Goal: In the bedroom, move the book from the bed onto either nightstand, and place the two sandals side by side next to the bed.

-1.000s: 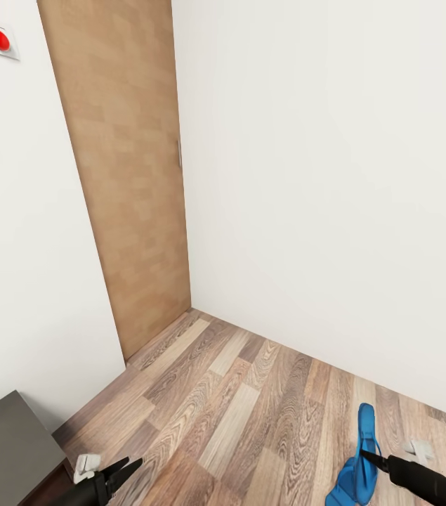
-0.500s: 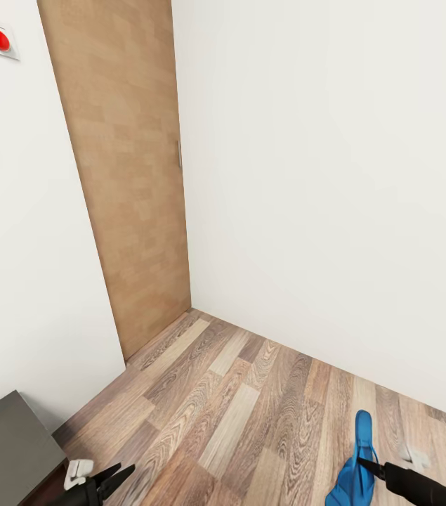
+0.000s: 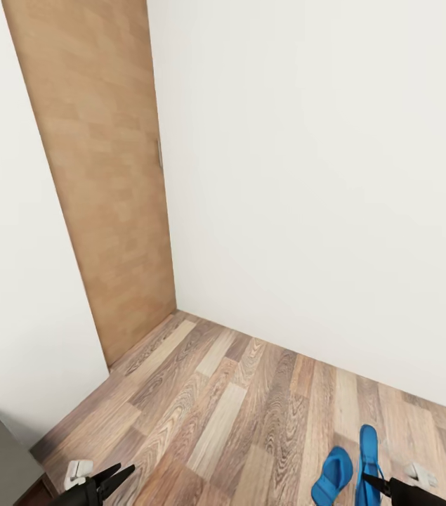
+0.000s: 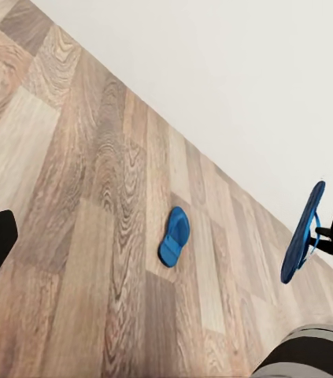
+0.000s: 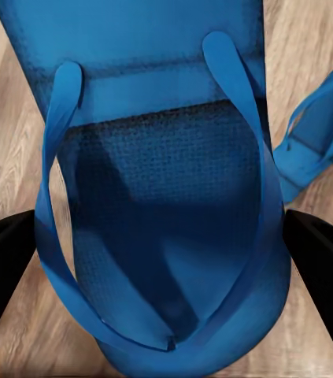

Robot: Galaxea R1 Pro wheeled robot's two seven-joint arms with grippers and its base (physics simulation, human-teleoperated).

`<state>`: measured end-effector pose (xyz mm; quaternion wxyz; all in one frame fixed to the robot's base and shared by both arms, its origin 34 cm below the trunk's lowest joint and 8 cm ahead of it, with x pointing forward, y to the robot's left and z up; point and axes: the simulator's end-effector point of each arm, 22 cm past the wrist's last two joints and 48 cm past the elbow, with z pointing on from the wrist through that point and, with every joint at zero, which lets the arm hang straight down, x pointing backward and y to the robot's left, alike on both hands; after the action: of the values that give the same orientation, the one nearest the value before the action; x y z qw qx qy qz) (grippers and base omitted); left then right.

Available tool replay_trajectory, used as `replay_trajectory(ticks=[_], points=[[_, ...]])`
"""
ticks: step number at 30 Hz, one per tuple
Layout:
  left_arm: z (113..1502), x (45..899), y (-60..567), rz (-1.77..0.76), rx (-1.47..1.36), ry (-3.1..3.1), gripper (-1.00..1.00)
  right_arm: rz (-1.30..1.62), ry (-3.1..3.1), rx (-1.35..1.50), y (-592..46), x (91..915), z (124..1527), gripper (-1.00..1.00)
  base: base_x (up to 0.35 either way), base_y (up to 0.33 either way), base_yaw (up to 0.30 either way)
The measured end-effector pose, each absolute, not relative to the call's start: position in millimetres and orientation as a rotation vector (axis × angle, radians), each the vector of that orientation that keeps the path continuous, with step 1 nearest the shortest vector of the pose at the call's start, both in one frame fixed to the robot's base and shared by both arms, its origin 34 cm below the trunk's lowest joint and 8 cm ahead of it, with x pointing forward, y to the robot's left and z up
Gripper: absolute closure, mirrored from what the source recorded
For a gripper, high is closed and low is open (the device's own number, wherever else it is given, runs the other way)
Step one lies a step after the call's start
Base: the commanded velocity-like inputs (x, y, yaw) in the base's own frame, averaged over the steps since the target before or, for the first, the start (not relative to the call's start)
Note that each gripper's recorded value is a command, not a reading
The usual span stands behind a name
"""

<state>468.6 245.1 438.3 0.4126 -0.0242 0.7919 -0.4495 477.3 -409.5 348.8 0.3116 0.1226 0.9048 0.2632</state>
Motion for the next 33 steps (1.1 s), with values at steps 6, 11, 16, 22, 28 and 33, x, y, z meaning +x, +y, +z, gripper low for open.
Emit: replay_trajectory(ticks=[6,11,16,22,28,33], points=[[438,469,245,-1.131,-0.061,1.992,-1.0,0.701,2.439,0.4,-412,452,330,1.0,0.0,0.0,-0.299],[438,469,245,-1.131,-0.061,1.991,-1.0,0.7,2.44,0.399,-412,452,330,1.0,0.0,0.0,-0.3],[438,469,245,-1.131,-0.061,1.991,-1.0,0.7,2.44,0.399,-412,452,330,1.0,0.0,0.0,-0.3],[439,469,245,-1.13,-0.06,1.99,-1.0,0.7,2.439,0.398,-412,452,330,1.0,0.0,0.0,-0.3],[440,469,245,-1.13,-0.058,1.988,-1.0,0.699,2.437,0.397,-412,452,331,1.0,0.0,0.0,-0.3],[441,469,245,-1.13,-0.058,1.985,-1.0,0.699,2.435,0.396,-412,453,332,1.0,0.0,0.0,-0.3]])
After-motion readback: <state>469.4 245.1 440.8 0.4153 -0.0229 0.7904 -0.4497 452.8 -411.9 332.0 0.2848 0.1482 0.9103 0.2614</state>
